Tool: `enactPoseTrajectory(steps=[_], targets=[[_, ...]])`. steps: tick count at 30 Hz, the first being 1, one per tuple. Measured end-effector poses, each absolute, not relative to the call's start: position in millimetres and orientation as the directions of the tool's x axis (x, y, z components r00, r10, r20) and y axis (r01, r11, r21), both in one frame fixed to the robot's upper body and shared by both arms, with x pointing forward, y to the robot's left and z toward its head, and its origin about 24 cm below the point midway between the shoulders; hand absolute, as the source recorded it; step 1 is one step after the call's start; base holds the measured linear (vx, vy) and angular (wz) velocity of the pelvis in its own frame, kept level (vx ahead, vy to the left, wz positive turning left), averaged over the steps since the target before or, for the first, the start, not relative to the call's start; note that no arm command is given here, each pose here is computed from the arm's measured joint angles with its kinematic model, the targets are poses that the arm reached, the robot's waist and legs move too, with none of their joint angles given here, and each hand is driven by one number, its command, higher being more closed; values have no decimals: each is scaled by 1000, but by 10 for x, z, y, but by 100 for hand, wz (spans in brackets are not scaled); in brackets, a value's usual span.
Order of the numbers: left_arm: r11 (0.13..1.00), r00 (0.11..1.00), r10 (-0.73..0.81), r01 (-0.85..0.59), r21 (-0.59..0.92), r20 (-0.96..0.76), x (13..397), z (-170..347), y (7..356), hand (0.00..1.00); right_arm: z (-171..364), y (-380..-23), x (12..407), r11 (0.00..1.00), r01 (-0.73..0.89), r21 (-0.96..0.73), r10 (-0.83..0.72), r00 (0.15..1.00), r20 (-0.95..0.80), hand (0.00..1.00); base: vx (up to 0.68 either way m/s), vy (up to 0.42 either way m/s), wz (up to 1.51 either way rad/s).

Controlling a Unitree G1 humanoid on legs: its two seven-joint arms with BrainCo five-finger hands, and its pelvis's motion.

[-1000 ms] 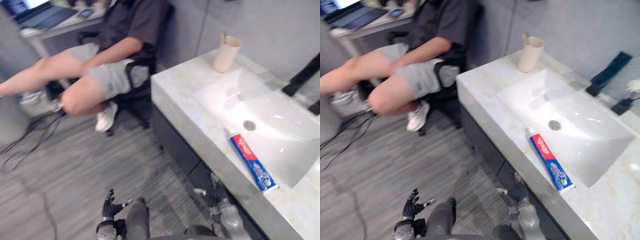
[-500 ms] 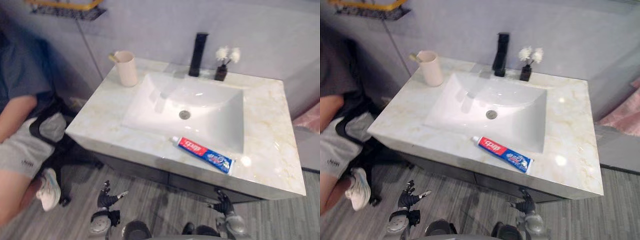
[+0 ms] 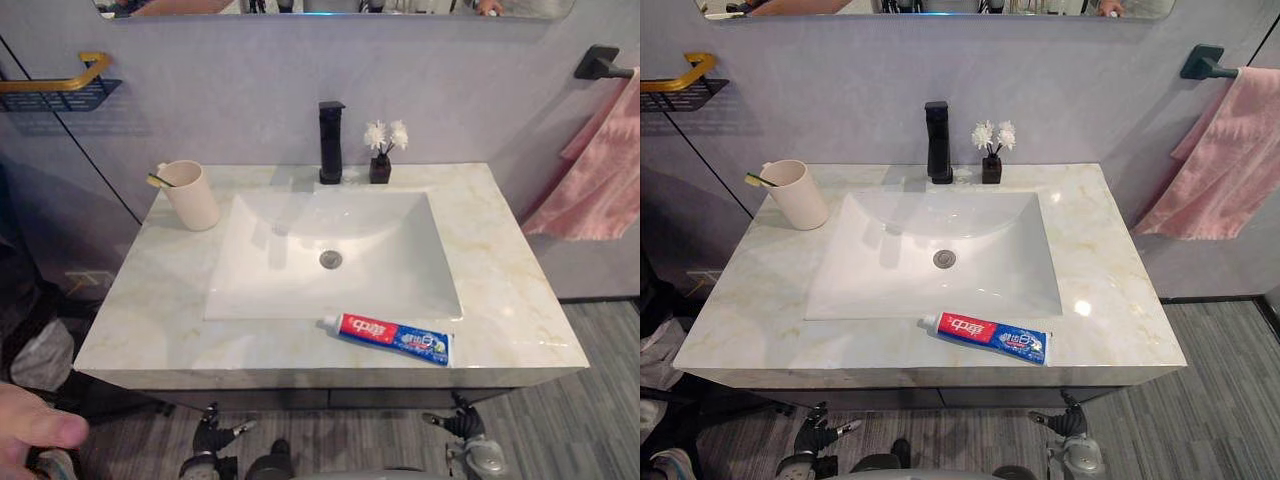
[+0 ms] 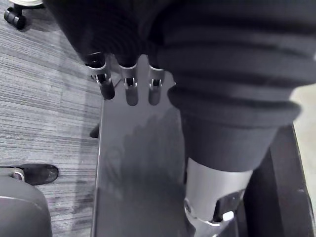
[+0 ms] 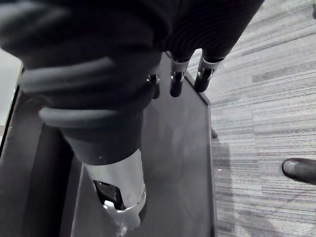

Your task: Organize washtable

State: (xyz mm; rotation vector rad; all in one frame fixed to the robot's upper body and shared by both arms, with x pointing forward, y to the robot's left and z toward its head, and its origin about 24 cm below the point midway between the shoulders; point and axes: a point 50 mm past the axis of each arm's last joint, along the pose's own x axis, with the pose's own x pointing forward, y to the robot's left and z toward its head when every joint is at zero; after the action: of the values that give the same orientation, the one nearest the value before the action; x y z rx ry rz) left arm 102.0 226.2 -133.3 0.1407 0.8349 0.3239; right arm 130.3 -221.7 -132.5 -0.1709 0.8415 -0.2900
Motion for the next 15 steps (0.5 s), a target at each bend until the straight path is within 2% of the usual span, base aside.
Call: enactPoseTrajectory(steps=[11,15], targets=[[958,632,286,-211,195,-720,1036,-1367,2076,0,-1345,-2268,1208,933,285,-220,-353,597,-720,0,-11,-6,2],[928,567,361,-295,226,-741,897,-1404,2267,0,-1319,-2304,1228,919,322,-226,-382,597,-705,0,-49,-8,6]])
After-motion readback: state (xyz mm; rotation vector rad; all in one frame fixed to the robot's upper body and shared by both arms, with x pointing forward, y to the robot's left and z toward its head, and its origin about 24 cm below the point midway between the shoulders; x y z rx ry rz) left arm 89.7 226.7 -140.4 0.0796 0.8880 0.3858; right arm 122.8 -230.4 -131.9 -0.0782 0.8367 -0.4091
